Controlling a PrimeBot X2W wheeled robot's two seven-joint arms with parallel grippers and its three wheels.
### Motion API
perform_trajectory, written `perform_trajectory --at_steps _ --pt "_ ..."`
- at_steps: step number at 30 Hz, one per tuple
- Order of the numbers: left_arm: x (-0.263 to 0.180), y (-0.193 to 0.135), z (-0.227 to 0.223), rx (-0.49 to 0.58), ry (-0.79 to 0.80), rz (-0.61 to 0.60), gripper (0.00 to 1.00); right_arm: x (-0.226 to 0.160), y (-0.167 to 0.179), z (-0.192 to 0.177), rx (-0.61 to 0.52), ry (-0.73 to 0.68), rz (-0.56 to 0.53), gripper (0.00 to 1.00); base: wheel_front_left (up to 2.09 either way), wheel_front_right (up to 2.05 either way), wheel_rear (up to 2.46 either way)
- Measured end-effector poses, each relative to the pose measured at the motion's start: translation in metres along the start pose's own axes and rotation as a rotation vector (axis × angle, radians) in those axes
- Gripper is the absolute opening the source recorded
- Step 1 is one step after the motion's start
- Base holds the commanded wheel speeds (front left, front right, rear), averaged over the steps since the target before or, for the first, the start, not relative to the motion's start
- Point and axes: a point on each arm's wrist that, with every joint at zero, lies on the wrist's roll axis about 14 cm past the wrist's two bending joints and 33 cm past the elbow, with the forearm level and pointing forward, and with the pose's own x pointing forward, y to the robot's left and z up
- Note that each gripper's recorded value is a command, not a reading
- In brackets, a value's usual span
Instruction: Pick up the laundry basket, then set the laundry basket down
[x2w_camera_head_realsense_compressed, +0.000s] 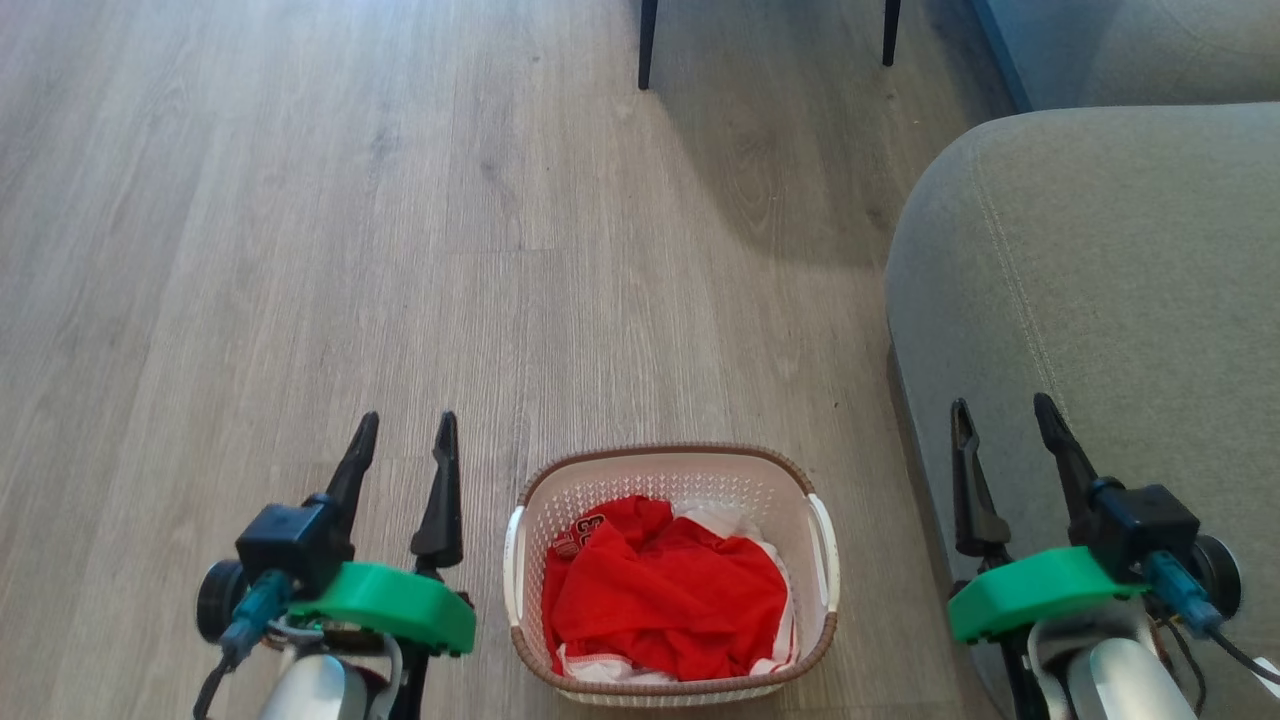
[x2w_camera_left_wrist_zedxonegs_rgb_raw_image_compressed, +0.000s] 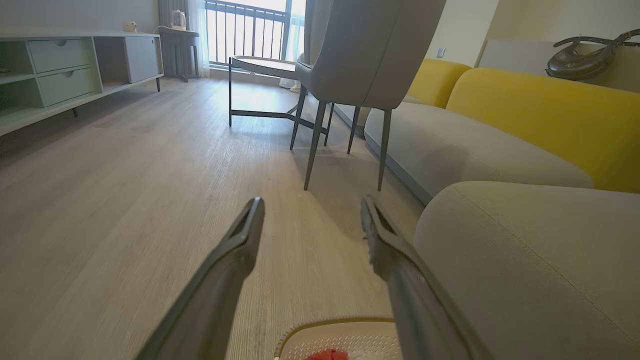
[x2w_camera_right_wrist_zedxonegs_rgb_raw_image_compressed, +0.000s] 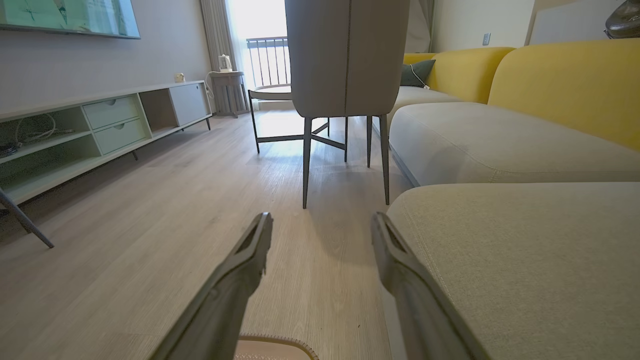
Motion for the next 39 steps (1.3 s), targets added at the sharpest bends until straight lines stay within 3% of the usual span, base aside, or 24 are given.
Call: perform_trajectory --at_steps 39 --pt "0.0 -0.0012 -0.0044 -0.004 0.013 -0.013 1.0 0.0014 -0.003 -0.0021 0.018 0.003 -0.015 1.0 0.0 0.0 0.0"
